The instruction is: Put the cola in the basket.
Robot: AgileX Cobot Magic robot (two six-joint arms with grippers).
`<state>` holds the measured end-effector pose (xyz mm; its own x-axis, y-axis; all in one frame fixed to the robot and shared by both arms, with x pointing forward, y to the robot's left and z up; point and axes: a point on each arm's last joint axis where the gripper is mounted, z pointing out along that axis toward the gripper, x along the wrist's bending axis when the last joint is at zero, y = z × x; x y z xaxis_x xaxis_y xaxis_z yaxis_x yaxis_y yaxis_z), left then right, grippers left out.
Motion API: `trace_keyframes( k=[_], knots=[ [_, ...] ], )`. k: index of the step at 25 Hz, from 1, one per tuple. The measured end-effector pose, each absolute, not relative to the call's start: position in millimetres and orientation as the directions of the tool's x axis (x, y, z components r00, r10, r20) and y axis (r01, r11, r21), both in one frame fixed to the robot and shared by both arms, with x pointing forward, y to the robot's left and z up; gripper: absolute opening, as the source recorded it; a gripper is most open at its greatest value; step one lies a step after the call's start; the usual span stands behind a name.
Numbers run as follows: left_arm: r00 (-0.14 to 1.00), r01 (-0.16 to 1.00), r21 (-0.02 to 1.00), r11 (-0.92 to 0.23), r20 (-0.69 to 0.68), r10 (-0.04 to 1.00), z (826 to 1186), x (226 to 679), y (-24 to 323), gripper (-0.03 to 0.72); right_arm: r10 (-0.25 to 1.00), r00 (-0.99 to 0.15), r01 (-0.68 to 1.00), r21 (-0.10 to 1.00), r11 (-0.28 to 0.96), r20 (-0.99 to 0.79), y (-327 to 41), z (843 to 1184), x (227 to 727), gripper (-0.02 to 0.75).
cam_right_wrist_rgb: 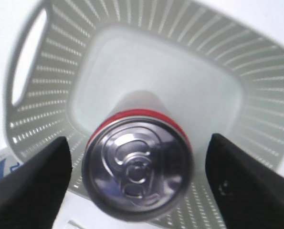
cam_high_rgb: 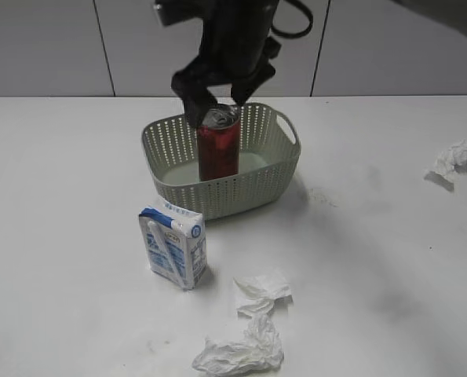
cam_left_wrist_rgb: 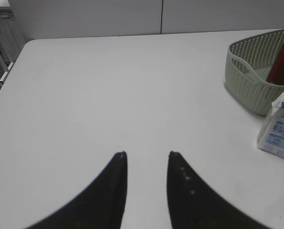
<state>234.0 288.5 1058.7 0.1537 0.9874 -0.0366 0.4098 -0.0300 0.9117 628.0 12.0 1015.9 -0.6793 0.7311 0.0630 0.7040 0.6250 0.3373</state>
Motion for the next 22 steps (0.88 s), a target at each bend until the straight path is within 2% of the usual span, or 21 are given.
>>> trace_keyframes(
  k=[5,9,13,18,22],
  knots=[
    [0.154,0.41,0.912,-0.03,-0.037,0.987,1059,234,289,0.232,0.806,-0.586,0.722,0.506,0.472,0.085,-16,1083,641,0.669],
    [0.154,0.41,0.912,-0.03,-0.037,0.987,1059,234,289,0.232,0.863,-0.496,0.747,0.553,0.369,0.094,-60,1111,657,0.665],
    [0.154,0.41,0.912,-0.03,-0.037,0.987,1059,234,289,0.232,0.931,-0.345,0.792,0.569,0.221,0.118,-126,1126,678,0.663],
    [0.154,0.41,0.912,-0.03,-0.037,0.987,1059,234,289,0.232,0.978,-0.158,0.851,0.52,0.066,0.134,-210,1125,683,0.651],
    [0.154,0.41,0.912,-0.03,-0.037,0.987,1059,234,289,0.232,0.988,-0.1,0.892,0.45,0.038,0.115,-238,1117,661,0.639]
  ],
)
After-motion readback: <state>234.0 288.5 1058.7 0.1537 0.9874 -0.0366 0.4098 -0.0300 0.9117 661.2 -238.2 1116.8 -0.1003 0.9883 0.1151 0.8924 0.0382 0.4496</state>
